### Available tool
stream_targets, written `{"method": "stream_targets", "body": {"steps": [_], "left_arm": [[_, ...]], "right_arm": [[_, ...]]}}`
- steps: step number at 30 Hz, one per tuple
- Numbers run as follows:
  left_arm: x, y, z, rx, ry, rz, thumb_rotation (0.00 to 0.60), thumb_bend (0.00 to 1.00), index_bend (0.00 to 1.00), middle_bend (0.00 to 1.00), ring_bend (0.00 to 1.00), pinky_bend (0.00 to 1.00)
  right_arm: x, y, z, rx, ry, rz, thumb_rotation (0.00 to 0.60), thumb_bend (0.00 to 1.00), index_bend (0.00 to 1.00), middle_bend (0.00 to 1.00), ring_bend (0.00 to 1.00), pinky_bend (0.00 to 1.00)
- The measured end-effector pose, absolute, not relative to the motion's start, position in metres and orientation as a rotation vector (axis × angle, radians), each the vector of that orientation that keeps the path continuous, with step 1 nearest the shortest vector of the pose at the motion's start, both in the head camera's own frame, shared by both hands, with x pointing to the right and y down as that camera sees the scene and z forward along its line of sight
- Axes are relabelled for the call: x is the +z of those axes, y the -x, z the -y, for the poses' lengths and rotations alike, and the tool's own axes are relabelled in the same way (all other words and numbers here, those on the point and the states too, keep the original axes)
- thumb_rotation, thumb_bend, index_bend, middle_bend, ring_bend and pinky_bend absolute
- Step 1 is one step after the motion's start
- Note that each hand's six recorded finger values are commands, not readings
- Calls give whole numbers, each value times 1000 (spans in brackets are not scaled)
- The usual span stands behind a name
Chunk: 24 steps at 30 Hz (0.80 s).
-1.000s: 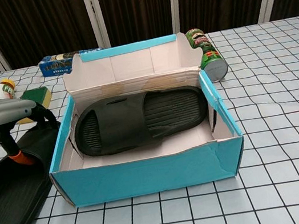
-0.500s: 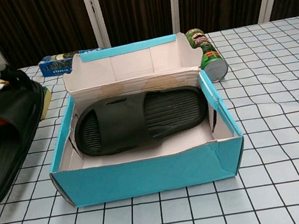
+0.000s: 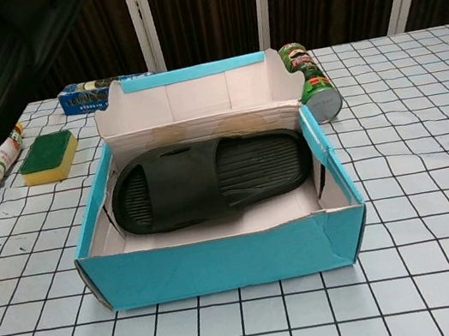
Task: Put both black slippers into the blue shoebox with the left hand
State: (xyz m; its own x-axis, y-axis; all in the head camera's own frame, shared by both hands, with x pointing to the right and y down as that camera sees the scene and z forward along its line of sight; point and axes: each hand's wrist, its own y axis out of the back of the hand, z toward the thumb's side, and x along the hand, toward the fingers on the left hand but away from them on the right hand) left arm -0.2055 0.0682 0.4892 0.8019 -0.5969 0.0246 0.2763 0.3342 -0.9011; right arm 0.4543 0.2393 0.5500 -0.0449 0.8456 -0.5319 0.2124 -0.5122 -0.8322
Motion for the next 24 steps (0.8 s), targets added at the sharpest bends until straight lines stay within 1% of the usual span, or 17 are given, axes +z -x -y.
{"method": "stream_targets", "body": {"steps": [2, 4, 9, 12, 18, 24], "left_arm": [[487, 185, -76, -495, 1046, -274, 600, 461, 577, 567, 140, 98], [491, 165, -86, -421, 1012, -203, 600, 460, 576, 567, 140, 98], [512, 122, -110, -297, 1013, -84, 600, 460, 569, 568, 140, 98], [521, 106, -121, -266, 1080, -71, 600, 460, 566, 567, 140, 98], [540, 89, -134, -240, 1181, -56, 600, 460, 563, 567, 140, 98], [562, 85, -145, -247, 1210, -1, 600, 460, 561, 563, 140, 98]], "right_arm": [[549, -455, -239, 1595, 1719, 1125, 600, 306, 212, 97, 159, 87], [549, -456, -239, 1594, 1718, 1126, 600, 306, 212, 97, 159, 87], [550, -458, -239, 1599, 1722, 1125, 600, 306, 212, 97, 159, 87], [550, -458, -240, 1604, 1722, 1127, 600, 306, 212, 97, 159, 87], [550, -460, -239, 1606, 1720, 1134, 600, 307, 212, 97, 159, 87], [551, -460, -239, 1609, 1722, 1128, 600, 306, 212, 97, 158, 87]]}}
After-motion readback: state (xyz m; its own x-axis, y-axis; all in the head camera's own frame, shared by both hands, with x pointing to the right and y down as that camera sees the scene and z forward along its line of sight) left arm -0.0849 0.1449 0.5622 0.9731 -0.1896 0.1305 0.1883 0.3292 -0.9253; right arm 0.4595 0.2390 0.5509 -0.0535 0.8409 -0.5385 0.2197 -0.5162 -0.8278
